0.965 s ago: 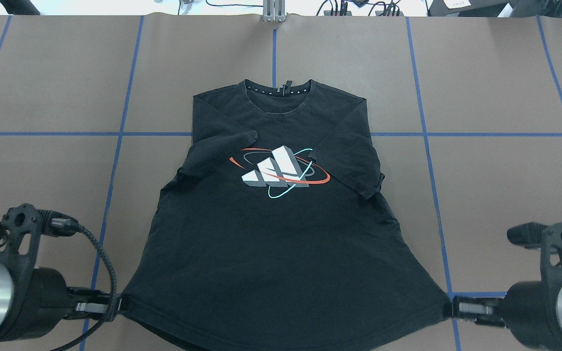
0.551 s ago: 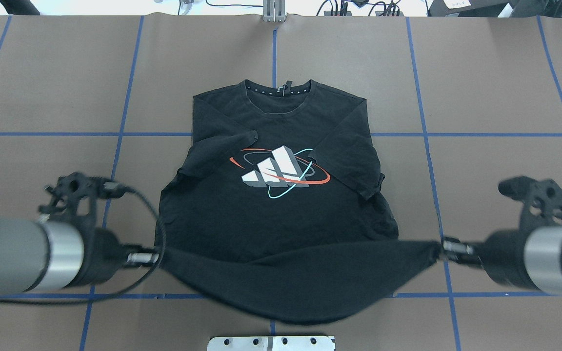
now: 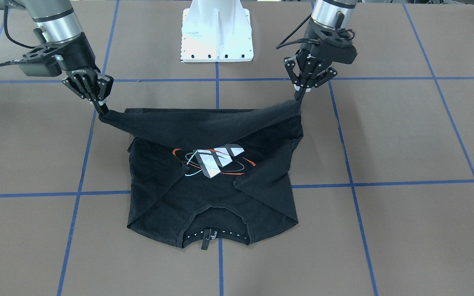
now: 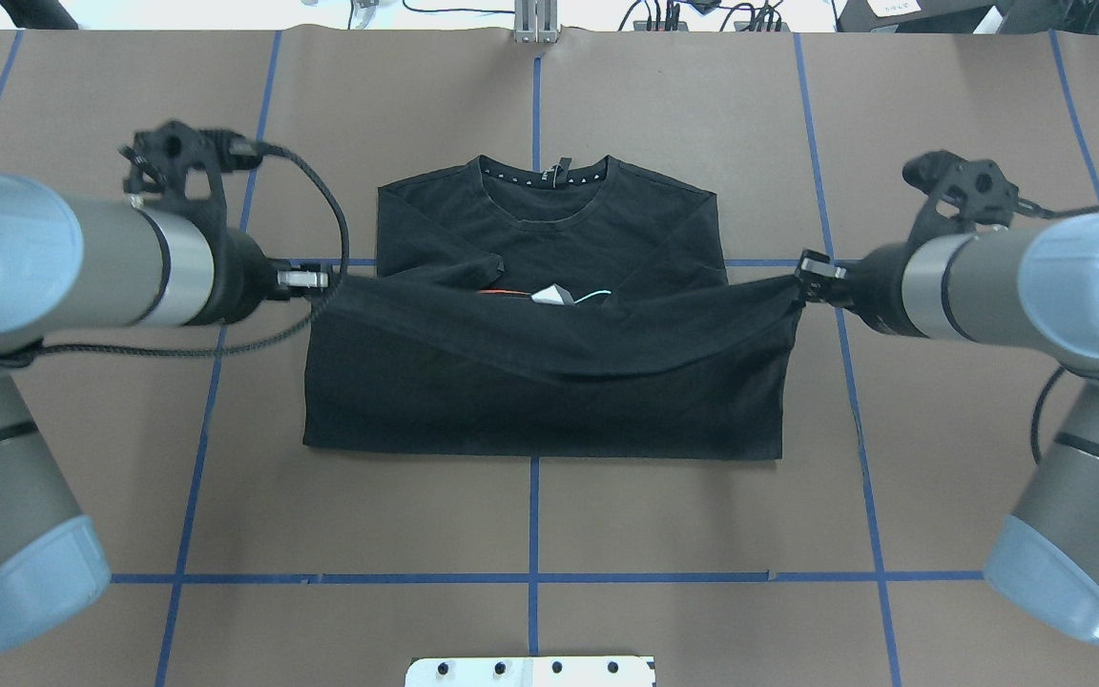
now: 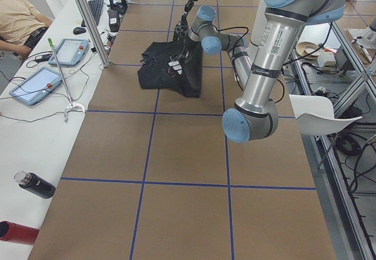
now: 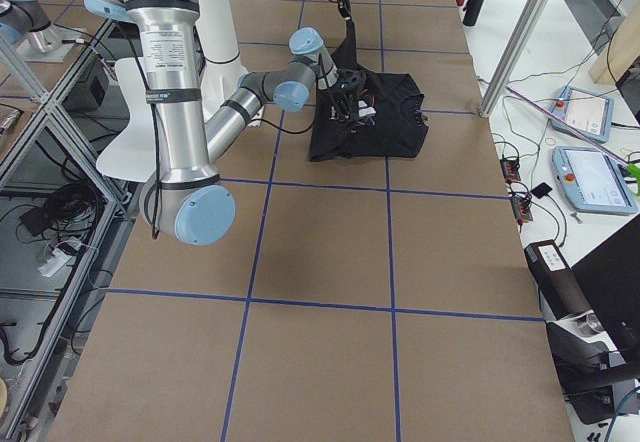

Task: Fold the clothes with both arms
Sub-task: 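Lift the hem with both grippers and fold it toward the collar, then lay the folded hem near the collar and open both grippers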

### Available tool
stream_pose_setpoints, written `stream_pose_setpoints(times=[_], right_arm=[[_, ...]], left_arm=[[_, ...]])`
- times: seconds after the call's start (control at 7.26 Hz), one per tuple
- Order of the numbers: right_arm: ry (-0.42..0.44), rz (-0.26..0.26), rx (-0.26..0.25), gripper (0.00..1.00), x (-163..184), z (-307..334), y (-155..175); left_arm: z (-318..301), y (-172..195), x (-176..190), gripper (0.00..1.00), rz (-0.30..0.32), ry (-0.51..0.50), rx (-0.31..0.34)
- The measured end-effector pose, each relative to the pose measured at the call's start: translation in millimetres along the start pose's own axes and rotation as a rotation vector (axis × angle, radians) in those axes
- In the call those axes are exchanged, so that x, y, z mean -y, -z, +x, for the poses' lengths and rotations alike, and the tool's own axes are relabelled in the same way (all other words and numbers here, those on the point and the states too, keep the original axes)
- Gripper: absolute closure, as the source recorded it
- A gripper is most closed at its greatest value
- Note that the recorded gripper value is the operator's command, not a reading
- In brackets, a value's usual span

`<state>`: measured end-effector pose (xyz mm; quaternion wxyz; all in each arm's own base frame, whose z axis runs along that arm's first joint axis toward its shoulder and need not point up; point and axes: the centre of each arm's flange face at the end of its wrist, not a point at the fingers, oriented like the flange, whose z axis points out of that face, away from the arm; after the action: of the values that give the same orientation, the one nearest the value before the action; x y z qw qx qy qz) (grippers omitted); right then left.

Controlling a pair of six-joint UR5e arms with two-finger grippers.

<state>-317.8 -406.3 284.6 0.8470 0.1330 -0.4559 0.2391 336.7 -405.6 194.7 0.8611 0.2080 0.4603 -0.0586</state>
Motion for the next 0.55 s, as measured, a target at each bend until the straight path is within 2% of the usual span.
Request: stream_pose_setpoints(times=[0.28, 0.55], right_arm=[[-0.011, 0.069, -0.011, 1.0, 22.5, -26.6, -26.8], [-0.023, 0.102, -0.028, 1.0, 40.9, -45.4, -48.7]], left_arm=[[-7.2, 2.7, 35.7, 1.0, 0.056, 0.001, 0.019], [-14.9, -47.6, 66.5, 1.0, 0.089, 0.003, 0.067]])
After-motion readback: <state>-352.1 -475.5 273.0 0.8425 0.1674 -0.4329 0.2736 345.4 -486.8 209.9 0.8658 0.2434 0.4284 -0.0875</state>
